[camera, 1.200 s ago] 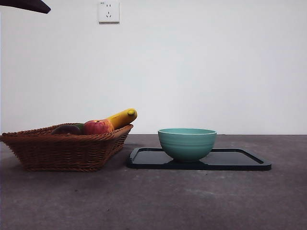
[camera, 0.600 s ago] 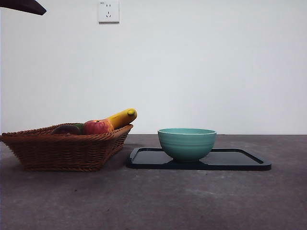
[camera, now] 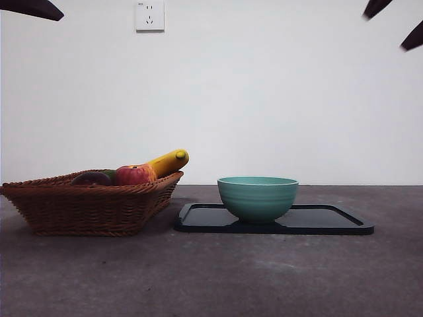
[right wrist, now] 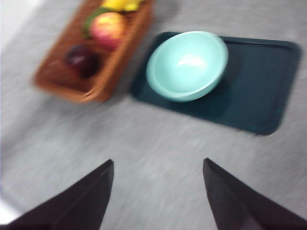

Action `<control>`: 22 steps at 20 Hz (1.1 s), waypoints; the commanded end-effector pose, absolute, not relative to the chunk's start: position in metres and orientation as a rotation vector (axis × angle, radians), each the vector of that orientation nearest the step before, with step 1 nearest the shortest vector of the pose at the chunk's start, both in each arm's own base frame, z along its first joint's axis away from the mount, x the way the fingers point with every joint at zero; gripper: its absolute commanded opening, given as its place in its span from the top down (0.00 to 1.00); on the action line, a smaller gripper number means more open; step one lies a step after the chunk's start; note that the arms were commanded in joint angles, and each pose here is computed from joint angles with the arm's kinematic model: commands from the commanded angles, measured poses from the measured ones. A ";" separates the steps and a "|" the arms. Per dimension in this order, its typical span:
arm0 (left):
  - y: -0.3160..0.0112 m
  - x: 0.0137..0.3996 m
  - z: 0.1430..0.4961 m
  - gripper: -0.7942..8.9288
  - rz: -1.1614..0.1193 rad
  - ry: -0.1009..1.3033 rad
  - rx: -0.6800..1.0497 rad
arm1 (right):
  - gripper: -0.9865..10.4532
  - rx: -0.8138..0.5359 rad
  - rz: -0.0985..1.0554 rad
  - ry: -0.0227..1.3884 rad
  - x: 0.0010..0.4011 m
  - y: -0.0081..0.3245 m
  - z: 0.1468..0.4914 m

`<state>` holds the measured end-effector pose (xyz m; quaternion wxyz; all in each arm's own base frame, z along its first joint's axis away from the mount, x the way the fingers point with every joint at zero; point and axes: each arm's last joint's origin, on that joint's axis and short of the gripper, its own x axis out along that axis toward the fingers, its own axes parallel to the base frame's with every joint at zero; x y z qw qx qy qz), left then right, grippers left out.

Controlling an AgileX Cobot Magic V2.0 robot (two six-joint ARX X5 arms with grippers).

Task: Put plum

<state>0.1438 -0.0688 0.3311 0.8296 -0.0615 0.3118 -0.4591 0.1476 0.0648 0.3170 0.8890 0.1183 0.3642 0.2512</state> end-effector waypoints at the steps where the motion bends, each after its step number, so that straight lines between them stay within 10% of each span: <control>1: -0.070 0.145 0.336 0.47 -0.988 0.638 -0.117 | 0.65 0.255 0.497 0.761 0.175 0.072 0.327; 12: -0.070 0.145 0.336 0.47 -0.988 0.639 -0.117 | 0.65 0.165 0.441 0.932 0.316 0.099 0.304; 22: -0.070 0.145 0.336 0.47 -0.988 0.639 -0.118 | 0.65 0.150 0.426 1.080 0.367 0.115 0.224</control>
